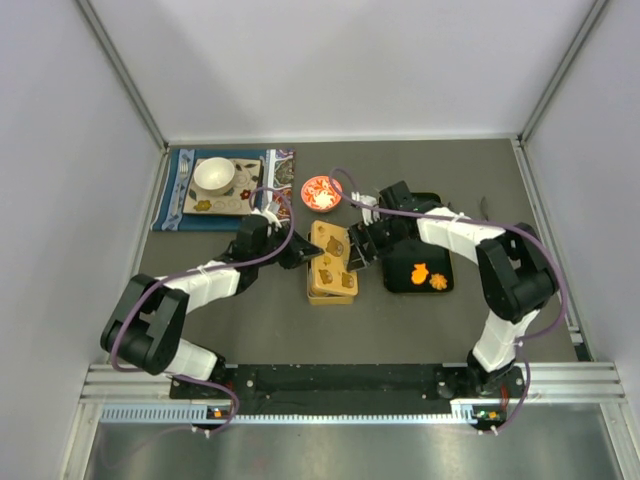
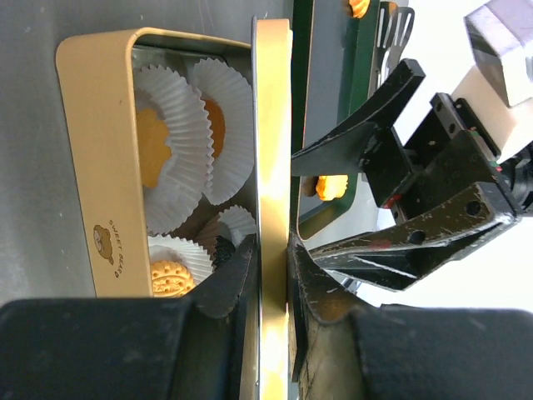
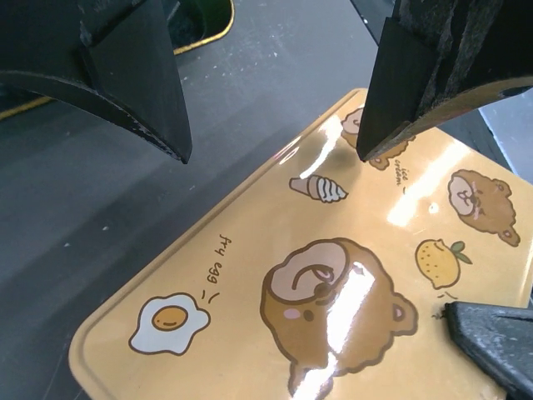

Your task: Pack the cookies

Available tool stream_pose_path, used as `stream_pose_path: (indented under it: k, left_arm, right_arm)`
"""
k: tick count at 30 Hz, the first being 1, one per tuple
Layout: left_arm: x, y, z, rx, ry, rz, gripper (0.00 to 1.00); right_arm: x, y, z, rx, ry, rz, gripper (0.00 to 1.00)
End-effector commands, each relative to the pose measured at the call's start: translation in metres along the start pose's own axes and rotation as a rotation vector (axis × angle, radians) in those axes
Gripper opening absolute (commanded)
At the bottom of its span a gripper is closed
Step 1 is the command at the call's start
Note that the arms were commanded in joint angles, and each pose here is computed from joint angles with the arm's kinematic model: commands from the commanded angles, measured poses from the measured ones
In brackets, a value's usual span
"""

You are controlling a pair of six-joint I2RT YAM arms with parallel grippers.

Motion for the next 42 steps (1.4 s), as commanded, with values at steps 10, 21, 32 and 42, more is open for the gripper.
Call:
stream_pose_path:
  k: [10, 21, 32, 42]
  left_arm:
    - [0.003, 0.025, 0.005, 0.076, -0.057, -0.056, 0.0]
    - [0.008, 0.033, 0.007, 0.111, -0.103, -0.063, 0.16]
    - [0.015, 0.036, 0.012, 0.14, -0.144, -0.085, 0.61]
    - [0.018, 0.035, 0.016, 0.148, -0.155, -0.109, 0.64]
  right_arm:
    - [0.032, 0.016, -0.017, 0.135, -0.078, 0.028, 0.81]
    - [0.041, 0.021, -0.017, 0.171, -0.1, 0.039, 0.81]
    - [0.043, 0.022, -0.019, 0.161, -0.097, 0.058, 0.8]
    - [0.042, 0.021, -0.021, 0.134, -0.084, 0.076, 0.8]
Point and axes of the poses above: each gripper's point midway between its finger pads, its own z axis back along the fingers, its own y axis along the line the jaws close on, x = y × z, the point moved 3 cm from there along z, back along the fingers, and after that the axes turned 15 degrees about z, right-handed, at the moved point
